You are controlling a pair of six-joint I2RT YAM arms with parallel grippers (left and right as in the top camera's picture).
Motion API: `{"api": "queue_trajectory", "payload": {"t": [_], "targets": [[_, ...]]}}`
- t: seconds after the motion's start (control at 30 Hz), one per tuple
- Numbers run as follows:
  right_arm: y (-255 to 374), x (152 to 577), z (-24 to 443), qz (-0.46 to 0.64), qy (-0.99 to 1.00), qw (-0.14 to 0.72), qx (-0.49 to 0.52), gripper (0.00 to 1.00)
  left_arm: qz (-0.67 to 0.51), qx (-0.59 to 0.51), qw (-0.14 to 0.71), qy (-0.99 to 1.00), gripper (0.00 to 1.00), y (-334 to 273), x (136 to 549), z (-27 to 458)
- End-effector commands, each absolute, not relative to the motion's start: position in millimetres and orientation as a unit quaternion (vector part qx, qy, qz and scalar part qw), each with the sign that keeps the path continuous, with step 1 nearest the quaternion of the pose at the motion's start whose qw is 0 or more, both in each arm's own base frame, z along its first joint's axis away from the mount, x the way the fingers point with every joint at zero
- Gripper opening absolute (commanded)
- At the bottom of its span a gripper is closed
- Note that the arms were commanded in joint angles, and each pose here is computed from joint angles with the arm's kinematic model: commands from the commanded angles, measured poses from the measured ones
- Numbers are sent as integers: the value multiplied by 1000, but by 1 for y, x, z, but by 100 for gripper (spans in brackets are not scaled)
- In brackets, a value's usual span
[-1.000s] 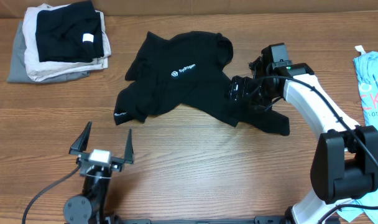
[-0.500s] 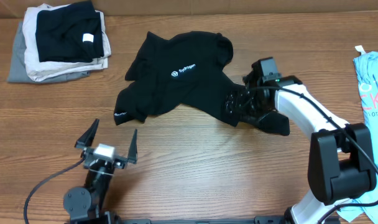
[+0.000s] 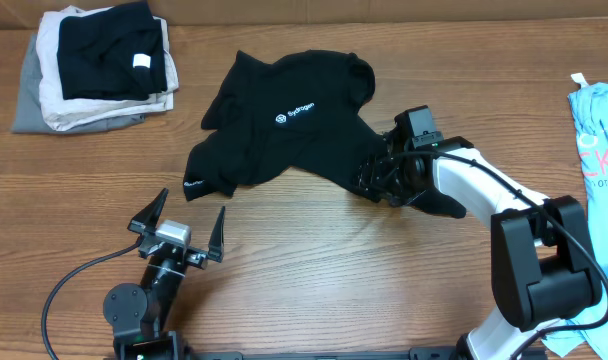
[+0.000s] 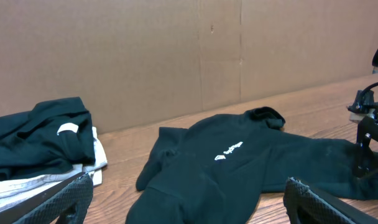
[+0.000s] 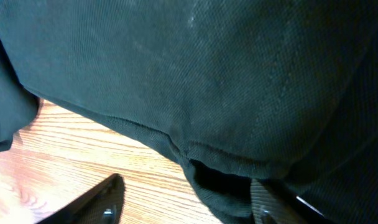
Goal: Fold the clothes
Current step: 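Grasp the right edge of the black shirt with the right gripper, then grasp the left part of the black shirt with the left gripper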
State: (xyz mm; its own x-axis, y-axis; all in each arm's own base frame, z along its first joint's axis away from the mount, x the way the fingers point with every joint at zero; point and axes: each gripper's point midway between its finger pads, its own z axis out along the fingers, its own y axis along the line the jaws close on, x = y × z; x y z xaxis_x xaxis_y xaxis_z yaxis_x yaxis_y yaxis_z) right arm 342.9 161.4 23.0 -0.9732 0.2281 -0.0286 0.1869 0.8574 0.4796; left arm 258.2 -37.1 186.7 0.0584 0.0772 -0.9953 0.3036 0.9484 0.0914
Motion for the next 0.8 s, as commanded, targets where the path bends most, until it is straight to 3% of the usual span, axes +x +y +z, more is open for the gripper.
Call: {"api": "queue_trajectory", "payload": {"t": [0.0, 0.27, 0.53, 0.77], "targets": [[161, 342, 20, 241, 963, 40, 112, 62, -77, 152, 720, 673, 100, -40, 258, 194], [164, 354, 26, 251, 959, 60, 120, 4, -108, 166, 710, 675, 100, -50, 254, 190], [139, 383, 72, 247, 953, 98, 148, 4, -158, 171, 704, 671, 100, -62, 248, 196], [103, 402, 171, 245, 928, 227, 164, 4, -177, 187, 696, 671, 100, -68, 257, 241]]}}
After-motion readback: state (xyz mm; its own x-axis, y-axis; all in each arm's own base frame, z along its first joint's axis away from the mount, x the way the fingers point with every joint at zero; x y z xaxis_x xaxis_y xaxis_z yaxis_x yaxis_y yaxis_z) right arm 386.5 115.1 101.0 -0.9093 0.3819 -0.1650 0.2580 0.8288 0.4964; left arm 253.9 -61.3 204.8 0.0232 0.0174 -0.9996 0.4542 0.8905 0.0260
